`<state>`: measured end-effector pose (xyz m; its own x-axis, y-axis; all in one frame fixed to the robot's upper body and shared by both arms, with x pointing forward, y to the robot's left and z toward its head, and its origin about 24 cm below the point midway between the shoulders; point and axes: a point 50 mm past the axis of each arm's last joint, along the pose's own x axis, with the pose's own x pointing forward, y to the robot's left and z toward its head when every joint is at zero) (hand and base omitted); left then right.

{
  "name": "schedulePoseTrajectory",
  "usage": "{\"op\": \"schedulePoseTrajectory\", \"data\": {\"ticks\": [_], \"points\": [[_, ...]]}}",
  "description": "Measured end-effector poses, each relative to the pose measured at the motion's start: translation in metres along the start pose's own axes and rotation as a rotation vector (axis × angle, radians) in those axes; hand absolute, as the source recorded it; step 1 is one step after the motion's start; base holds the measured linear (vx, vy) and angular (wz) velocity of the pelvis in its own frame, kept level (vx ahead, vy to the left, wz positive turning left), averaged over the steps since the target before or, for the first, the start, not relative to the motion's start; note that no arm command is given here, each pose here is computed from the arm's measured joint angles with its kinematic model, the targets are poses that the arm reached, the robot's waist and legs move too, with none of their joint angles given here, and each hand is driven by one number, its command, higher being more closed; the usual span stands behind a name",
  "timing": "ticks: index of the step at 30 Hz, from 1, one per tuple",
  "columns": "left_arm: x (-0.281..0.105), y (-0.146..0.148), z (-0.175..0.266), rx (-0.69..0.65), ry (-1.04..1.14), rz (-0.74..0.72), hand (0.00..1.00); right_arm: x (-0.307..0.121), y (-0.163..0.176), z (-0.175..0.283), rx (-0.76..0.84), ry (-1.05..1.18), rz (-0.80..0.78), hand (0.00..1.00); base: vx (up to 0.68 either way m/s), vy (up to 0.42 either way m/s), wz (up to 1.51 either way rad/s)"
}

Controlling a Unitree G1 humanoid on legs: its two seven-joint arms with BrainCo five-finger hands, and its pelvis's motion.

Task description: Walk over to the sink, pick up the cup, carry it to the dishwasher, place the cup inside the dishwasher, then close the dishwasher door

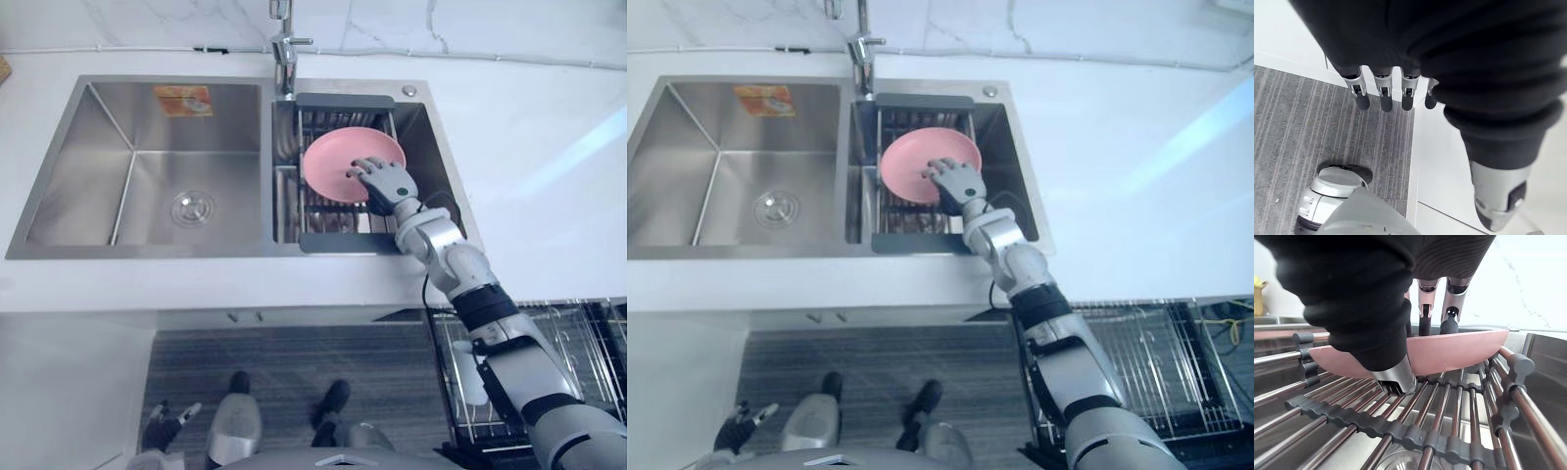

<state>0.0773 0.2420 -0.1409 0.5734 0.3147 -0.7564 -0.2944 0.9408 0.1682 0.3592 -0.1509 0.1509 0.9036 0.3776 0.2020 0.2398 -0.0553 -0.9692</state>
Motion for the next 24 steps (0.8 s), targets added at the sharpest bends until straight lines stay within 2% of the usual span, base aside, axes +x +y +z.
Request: {"op": "schedulePoseTrajectory", "data": {"ticks": [5, 9, 24], "points": [[0.000, 0.000, 0.001, 0.000, -0.014, 0.003, 0.00, -0.008, -0.001, -0.004, 0.113, 0.033, -0.072, 1.00, -0.01, 0.025, 0.00], [-0.005, 0.004, -0.008, 0.003, 0.008, 0.014, 0.00, -0.013, -0.008, -0.001, 0.124, 0.013, -0.144, 1.00, -0.03, 0.048, -0.11], [-0.007, 0.005, -0.011, 0.004, 0.011, 0.016, 0.00, -0.024, -0.009, -0.012, 0.166, 0.061, -0.200, 1.00, 0.00, 0.001, 0.00]]}}
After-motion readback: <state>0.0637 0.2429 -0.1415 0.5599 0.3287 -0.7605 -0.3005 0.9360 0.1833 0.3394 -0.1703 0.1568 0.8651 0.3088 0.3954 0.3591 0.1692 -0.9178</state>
